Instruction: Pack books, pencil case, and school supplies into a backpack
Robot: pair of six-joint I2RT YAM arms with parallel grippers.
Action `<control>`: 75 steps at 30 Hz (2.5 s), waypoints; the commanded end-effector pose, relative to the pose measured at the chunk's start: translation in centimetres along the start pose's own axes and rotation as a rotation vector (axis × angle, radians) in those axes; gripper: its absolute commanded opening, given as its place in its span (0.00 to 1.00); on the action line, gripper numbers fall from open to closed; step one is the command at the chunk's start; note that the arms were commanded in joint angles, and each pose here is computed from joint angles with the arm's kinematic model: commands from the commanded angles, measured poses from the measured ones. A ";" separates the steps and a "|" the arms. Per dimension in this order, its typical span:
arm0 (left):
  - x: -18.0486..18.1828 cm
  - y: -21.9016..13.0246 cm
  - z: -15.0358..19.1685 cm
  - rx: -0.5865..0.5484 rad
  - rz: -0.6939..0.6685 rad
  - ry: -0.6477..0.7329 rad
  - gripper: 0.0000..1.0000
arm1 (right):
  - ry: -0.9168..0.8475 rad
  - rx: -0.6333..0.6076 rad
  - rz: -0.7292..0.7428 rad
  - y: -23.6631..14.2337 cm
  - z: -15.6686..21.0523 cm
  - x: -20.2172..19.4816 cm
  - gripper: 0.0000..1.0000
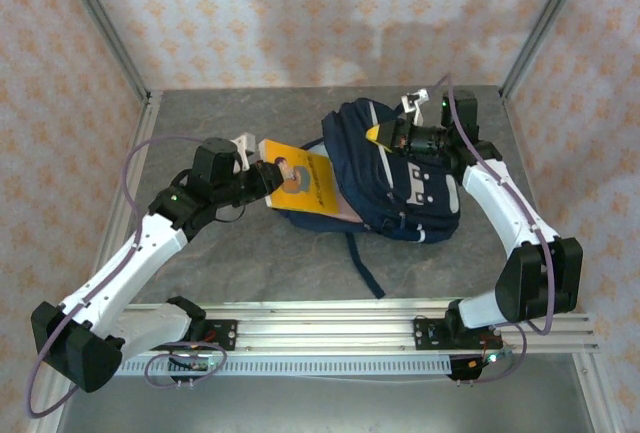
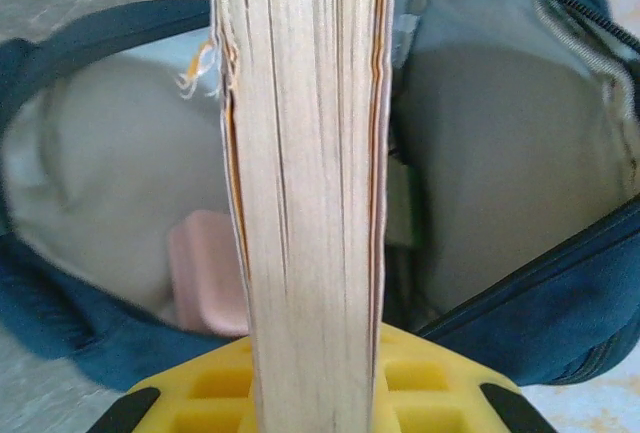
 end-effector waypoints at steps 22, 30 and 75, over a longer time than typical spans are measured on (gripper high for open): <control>-1.2 7.6 -4.1 -0.076 0.245 -0.160 0.00 | -0.220 0.001 -0.226 -1.3 -0.2 5.1 0.00; -1.5 12.1 -2.7 0.003 0.182 -0.102 0.00 | -0.211 -0.005 -0.220 -1.2 -0.3 4.9 0.00; 3.4 7.6 -0.9 0.037 -0.189 -0.003 0.54 | 0.135 -0.355 0.322 6.0 -3.6 -3.3 0.00</control>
Point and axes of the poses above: each hand's point on the last joint's axis, 136 mm out from that joint toward the fingers, its own y axis out along the fingers, its own x axis along the line the jaws close on, z = x × y, the point moved 9 cm from there along -y, back along the fingers, and after that the axes turned 4 degrees about y, right-handed, at the moved point
